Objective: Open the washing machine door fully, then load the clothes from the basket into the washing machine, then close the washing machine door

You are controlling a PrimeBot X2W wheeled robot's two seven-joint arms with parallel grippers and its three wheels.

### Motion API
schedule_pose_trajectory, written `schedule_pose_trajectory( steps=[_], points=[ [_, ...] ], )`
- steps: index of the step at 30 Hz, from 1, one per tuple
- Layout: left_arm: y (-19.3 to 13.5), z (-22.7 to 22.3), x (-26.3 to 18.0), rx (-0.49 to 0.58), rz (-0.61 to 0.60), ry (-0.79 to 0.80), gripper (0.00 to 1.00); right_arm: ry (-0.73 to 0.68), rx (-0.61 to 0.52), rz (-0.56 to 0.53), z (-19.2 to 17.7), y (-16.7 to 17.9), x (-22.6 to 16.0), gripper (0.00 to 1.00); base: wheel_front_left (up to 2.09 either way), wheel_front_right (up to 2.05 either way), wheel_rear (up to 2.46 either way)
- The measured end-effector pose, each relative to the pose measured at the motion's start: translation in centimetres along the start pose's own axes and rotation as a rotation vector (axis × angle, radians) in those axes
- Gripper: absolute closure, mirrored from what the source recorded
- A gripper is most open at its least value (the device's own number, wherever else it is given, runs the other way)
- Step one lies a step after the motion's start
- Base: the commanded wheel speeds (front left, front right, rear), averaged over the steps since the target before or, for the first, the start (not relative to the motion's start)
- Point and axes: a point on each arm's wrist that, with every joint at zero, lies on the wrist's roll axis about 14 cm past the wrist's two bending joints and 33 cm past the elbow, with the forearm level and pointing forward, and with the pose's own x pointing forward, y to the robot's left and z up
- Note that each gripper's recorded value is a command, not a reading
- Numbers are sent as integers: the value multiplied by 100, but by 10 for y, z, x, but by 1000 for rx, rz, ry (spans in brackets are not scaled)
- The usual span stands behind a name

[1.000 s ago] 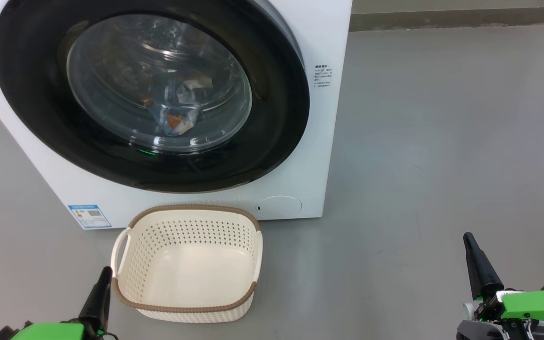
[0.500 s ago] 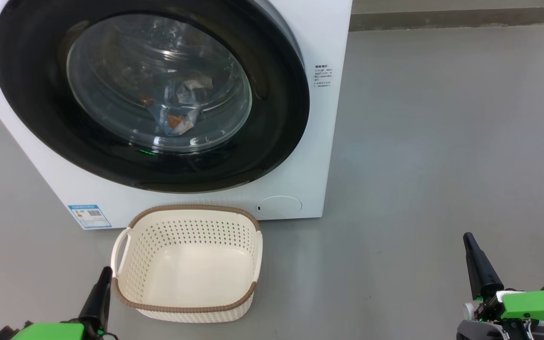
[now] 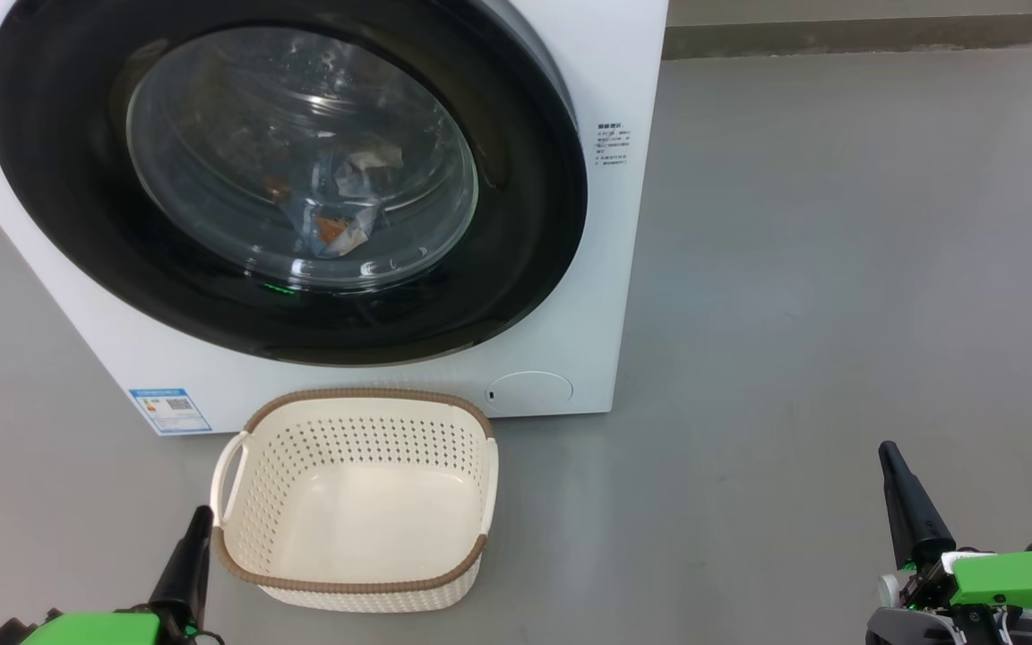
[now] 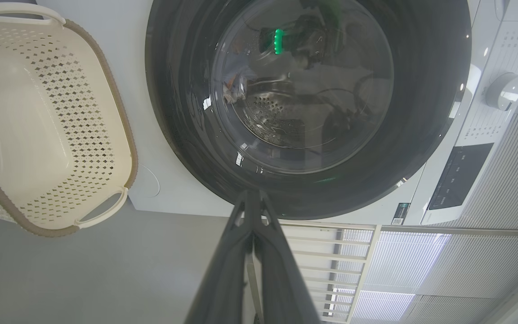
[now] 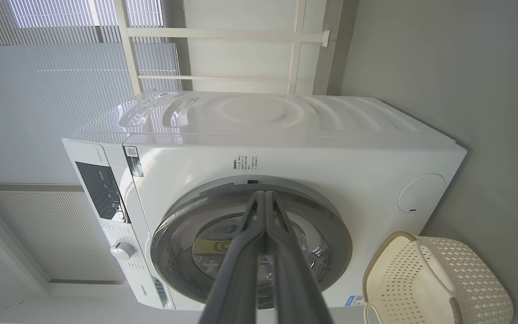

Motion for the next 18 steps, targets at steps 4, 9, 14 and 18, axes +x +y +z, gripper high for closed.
schedule_pose_trajectory(
  steps=[4,9,14,18],
  points=[
    [0,0,0,0,0,0,100,0,0,0,0,0,0,100,0,0,0],
    [0,0,0,0,0,0,100,0,0,0,0,0,0,100,0,0,0],
    [0,0,0,0,0,0,100,0,0,-1,0,0,0,100,0,0,0],
    [0,0,0,0,0,0,100,0,0,-1,0,0,0,100,0,0,0]
  ],
)
